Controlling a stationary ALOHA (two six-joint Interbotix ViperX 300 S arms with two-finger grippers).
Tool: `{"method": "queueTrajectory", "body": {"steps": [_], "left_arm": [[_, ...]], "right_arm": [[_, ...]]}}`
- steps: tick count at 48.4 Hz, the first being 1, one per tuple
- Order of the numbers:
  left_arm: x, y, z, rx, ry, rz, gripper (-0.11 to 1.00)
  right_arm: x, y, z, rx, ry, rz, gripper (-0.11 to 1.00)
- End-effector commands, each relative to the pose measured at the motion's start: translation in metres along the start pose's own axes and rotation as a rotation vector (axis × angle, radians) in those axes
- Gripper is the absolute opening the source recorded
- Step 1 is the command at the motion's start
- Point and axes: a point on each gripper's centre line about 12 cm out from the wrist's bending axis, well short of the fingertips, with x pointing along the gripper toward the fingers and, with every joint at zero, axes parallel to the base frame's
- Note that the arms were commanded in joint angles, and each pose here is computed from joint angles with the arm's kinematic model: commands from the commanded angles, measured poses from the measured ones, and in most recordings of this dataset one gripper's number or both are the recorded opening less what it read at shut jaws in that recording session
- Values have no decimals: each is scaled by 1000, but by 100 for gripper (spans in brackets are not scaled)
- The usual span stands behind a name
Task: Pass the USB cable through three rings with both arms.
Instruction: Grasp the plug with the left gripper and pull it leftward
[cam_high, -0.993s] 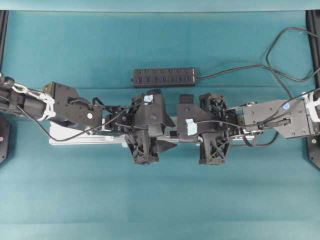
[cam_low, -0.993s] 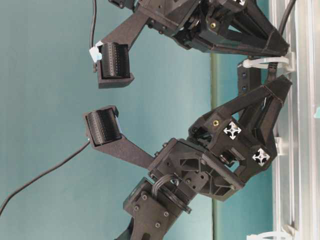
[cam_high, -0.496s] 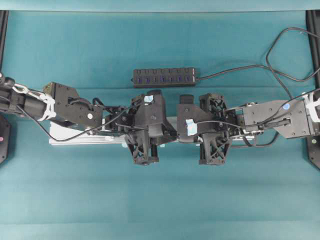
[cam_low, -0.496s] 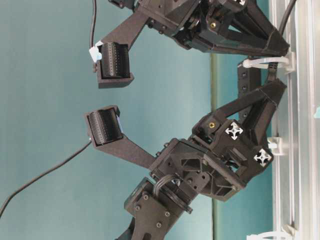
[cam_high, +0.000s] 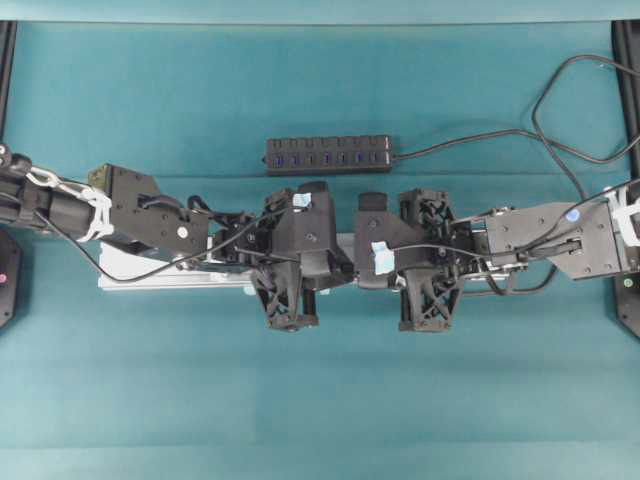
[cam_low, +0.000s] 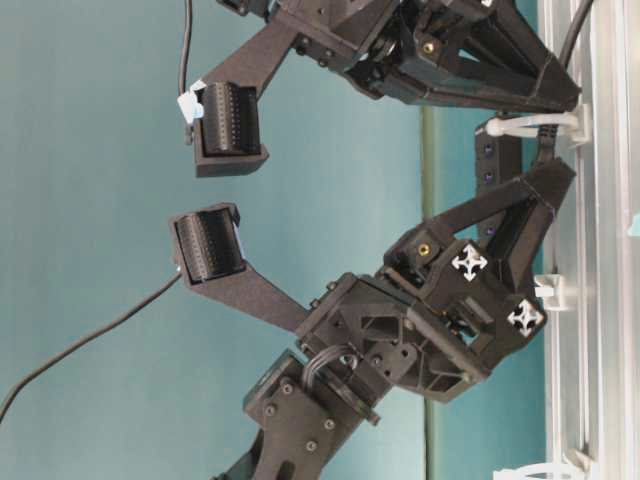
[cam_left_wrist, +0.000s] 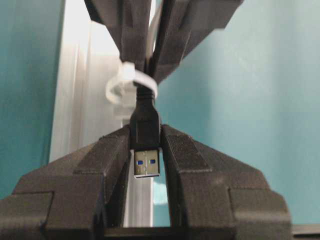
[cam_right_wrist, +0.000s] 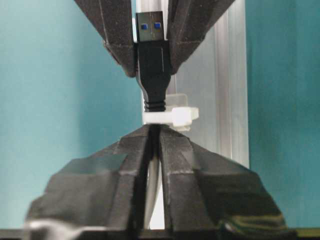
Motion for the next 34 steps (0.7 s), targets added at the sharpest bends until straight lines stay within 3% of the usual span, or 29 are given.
{"method": "queueTrajectory", "body": {"steps": [1,10,18,21,34], "left_arm": [[-8,0,12,2,-28,1,23],[-11,1,15,1,-35,2,23],[-16,1,18,3,-25,3,23],[-19,1,20,4,-17,3,23],[-43,1,34,3,-2,5,23]], "right_arm": [[-3,1,6,11,-20,3,-3],[-8,1,6,12,-8,0,15],[-23,-1,3,12,23,-13,53],[-30,-2,3,11,20,-16,62],[-48,-3,12,13,-49,-14,64]]}}
